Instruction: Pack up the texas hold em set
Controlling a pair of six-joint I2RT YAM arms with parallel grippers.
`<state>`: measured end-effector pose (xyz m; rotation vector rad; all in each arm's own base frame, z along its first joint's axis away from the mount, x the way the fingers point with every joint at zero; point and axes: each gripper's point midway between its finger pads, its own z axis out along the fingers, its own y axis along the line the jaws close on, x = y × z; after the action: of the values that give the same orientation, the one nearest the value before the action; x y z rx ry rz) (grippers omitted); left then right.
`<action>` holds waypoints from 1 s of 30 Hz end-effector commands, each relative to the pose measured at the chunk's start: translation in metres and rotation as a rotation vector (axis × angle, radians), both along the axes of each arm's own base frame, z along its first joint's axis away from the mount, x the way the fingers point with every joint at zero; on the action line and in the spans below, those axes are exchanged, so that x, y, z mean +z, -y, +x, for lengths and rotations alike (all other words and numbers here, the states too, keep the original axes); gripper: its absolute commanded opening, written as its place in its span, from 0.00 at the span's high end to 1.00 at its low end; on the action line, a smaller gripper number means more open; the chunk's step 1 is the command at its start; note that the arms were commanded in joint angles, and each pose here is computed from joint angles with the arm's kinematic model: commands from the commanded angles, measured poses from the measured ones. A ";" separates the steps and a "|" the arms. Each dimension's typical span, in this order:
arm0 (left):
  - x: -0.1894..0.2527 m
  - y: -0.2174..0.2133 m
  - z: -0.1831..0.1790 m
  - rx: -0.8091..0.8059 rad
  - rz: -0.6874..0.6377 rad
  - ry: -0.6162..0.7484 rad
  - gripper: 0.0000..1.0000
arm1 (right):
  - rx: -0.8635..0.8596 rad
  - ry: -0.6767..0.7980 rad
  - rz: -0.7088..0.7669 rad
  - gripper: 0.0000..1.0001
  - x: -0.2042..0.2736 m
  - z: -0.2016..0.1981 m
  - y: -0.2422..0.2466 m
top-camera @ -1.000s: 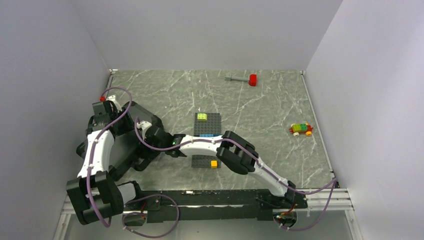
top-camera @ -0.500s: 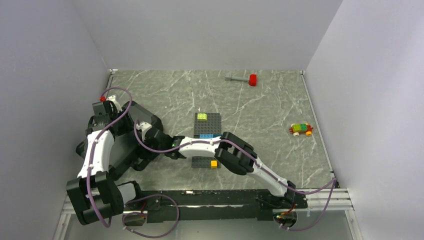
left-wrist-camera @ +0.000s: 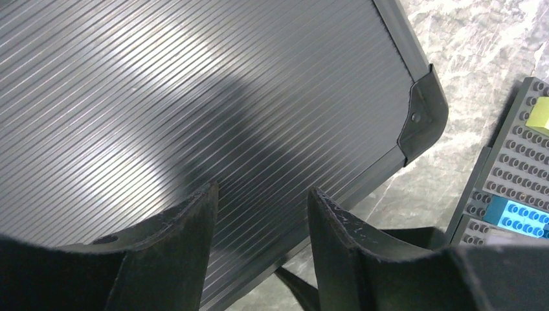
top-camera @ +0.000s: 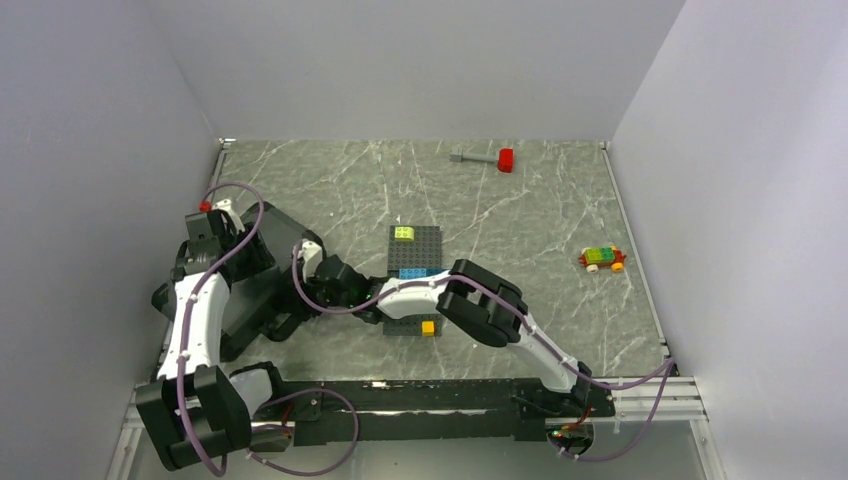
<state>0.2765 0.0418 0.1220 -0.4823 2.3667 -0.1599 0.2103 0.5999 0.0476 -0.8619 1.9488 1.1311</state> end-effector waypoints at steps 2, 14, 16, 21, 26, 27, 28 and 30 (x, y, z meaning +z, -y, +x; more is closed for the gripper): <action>0.007 -0.002 -0.011 0.033 0.023 0.013 0.41 | -0.057 0.073 -0.065 0.47 -0.001 0.023 0.036; 0.058 0.009 -0.004 -0.033 0.065 0.282 0.11 | -0.248 0.192 -0.069 0.17 0.079 0.047 0.119; 0.066 0.014 -0.004 -0.056 0.070 0.323 0.09 | -0.299 0.147 -0.077 0.15 0.084 0.061 0.143; 0.082 0.030 -0.004 -0.133 0.077 0.406 0.07 | -0.432 0.025 -0.106 0.15 0.069 0.103 0.222; 0.098 0.047 -0.009 -0.229 0.090 0.494 0.06 | -0.612 -0.078 -0.085 0.15 0.055 0.143 0.325; 0.101 0.050 -0.010 -0.245 0.095 0.511 0.05 | -0.655 -0.085 -0.080 0.15 0.055 0.149 0.346; 0.104 0.052 -0.011 -0.258 0.101 0.528 0.04 | -0.696 -0.089 -0.078 0.15 0.057 0.153 0.367; 0.109 0.057 -0.014 -0.282 0.103 0.556 0.03 | -0.772 -0.090 -0.076 0.15 0.062 0.158 0.405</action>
<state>0.2619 -0.0016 0.2089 -0.1617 1.9717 -0.2337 0.3658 0.2416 0.0814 -0.1564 2.1646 0.6159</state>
